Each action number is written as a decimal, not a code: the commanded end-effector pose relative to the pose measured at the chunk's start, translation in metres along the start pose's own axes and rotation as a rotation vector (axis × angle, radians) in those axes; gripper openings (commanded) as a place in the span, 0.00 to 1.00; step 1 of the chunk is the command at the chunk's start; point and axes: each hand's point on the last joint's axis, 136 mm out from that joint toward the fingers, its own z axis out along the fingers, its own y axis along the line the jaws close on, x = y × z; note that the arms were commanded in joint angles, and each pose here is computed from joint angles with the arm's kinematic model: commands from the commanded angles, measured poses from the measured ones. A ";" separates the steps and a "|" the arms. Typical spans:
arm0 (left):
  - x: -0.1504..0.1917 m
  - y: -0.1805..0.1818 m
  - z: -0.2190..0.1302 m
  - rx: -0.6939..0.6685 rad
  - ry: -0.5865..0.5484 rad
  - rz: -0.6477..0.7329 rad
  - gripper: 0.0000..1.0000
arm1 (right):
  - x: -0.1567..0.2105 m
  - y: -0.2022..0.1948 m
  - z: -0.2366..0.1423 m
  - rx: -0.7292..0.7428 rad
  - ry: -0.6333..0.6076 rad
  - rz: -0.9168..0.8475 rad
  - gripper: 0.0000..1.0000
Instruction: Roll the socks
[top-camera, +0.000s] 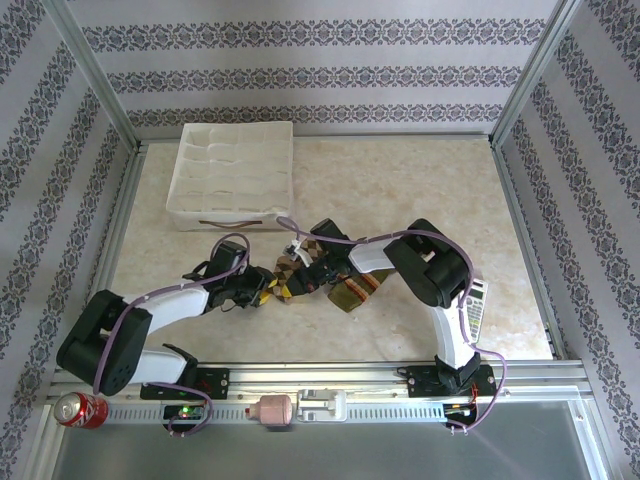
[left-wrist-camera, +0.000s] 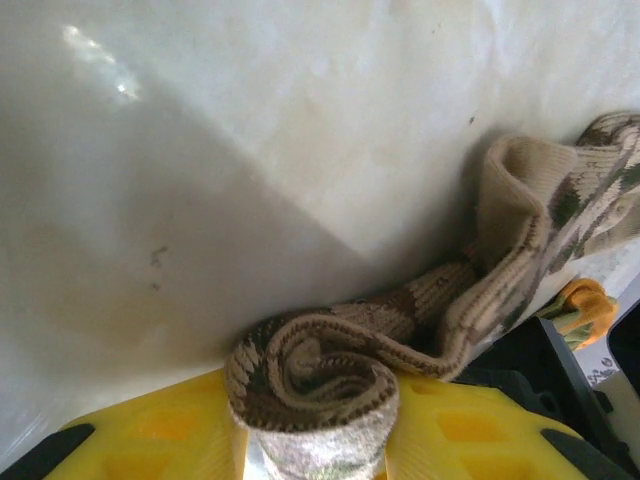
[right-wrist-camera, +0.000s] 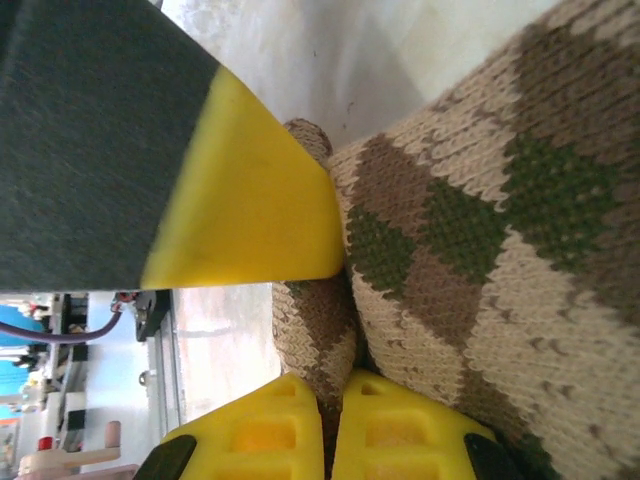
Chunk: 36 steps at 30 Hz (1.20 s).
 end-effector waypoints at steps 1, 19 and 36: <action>0.002 -0.008 0.009 0.016 0.020 0.062 0.34 | 0.031 -0.034 0.004 0.059 0.065 0.183 0.00; 0.023 0.034 -0.016 -0.347 0.074 -0.021 0.00 | 0.014 0.030 -0.045 0.594 -0.134 -0.748 0.47; 0.027 0.030 -0.012 -0.394 0.109 -0.029 0.00 | 0.011 0.012 0.011 1.121 0.141 -1.275 0.46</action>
